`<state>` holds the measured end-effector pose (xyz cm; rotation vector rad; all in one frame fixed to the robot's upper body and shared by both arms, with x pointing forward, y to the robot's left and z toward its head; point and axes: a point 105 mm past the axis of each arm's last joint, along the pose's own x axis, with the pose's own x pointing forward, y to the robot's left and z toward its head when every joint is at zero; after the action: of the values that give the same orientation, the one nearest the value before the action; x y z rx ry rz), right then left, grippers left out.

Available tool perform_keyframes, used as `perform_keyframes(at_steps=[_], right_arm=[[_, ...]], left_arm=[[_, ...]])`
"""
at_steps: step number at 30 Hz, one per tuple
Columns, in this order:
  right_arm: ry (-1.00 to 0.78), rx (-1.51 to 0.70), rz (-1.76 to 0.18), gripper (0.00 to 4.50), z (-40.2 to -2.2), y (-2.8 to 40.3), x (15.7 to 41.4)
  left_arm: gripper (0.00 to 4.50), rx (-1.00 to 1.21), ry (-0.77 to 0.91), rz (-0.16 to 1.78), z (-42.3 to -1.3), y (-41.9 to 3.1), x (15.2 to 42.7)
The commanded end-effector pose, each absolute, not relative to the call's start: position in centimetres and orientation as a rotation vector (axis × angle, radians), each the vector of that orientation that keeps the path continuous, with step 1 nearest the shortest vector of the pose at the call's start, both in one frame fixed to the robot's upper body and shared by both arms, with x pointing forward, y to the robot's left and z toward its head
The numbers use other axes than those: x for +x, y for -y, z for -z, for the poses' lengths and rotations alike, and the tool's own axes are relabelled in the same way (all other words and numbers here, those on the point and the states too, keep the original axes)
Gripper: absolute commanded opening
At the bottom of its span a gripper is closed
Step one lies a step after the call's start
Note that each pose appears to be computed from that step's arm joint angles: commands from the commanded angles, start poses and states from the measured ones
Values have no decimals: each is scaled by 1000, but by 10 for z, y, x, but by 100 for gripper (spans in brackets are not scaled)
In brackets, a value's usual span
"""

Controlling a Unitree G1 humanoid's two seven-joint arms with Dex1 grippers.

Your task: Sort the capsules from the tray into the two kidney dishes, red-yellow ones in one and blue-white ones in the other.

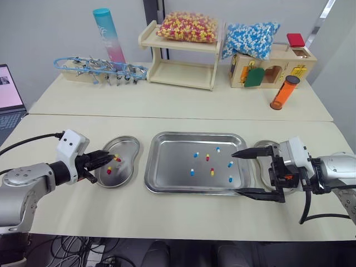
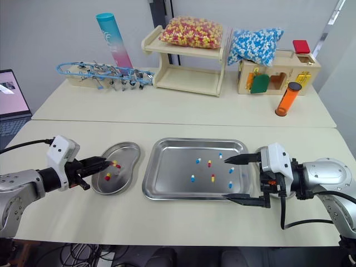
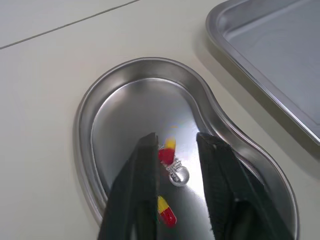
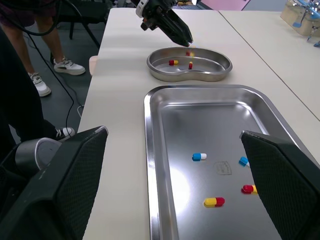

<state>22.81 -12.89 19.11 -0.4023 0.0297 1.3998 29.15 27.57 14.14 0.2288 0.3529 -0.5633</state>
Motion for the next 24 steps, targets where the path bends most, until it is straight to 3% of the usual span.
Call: perform_keyframes(at_steps=[1,7,8,16,24], right_arm=[[1,-424,-1412,450,-197,126,223],[1,-433,-1401,450,-196,130,225],[8,-439,-1390,450,-196,131,227],[-5,-549,-1221,450,-196,171,241],[-294,-672,-1006,450,-179,270,233]], left_arm=[[238,261,-293,557,-163,-281,288],[436,256,-258,508,-178,-296,273],[448,260,-256,488,-181,-303,268],[448,320,-195,271,-181,-358,235],[448,286,-267,174,-146,-386,207]])
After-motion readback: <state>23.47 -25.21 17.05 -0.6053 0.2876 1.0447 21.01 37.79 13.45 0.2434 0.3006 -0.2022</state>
